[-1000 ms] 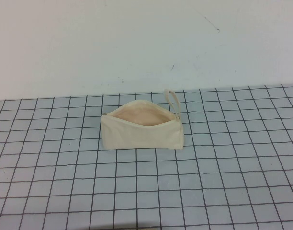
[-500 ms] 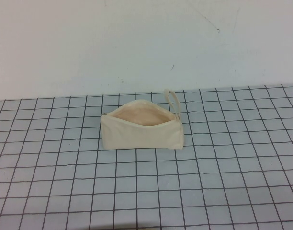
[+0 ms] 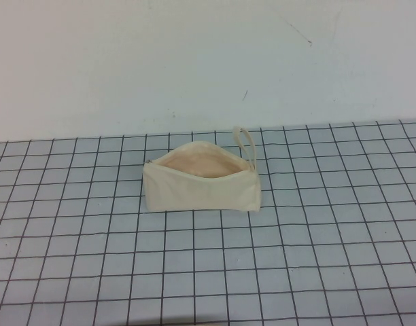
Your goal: Put eraser into pencil case
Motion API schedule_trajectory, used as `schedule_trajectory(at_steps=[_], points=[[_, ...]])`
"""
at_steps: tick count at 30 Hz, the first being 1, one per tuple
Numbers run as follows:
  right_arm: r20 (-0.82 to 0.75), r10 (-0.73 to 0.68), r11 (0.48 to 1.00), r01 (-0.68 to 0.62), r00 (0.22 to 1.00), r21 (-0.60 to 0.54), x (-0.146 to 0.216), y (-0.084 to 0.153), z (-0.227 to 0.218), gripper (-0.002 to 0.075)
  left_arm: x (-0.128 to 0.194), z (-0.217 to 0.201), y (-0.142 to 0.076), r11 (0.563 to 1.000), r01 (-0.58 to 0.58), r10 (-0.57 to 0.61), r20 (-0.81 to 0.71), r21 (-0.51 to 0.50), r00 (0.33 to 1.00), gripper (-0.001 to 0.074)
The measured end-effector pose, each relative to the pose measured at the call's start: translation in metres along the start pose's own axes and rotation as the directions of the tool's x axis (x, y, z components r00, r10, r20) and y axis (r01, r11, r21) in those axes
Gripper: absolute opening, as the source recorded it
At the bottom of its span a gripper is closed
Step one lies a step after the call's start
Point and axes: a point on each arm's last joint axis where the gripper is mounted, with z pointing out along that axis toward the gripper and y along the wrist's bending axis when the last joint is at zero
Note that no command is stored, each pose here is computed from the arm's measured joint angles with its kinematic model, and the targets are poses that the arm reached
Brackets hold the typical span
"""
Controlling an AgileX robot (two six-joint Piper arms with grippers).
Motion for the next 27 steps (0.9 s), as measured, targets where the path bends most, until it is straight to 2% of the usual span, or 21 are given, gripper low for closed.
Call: schedule_trajectory(at_steps=[8, 13, 27], points=[[-0.003, 0.029, 1.0, -0.029, 1.0, -0.01, 0.0002, 0.001, 0.0, 0.0001, 0.0, 0.0, 0.0, 1.0, 0.0, 0.0, 0.0, 0.0, 1.0, -0.0002], [-0.013, 0.12, 0.993, -0.121, 0.993, -0.014, 0.0004, 0.0027, -0.0003, 0.0001, 0.0, 0.0, 0.0, 1.0, 0.0, 0.0, 0.0, 0.0, 1.0, -0.0002], [-0.047, 0.129, 0.992, -0.129, 0.991, 0.011, 0.0023, 0.0016, -0.001, 0.0001, 0.0, 0.0, 0.0, 1.0, 0.0, 0.0, 0.0, 0.0, 1.0, -0.0002]])
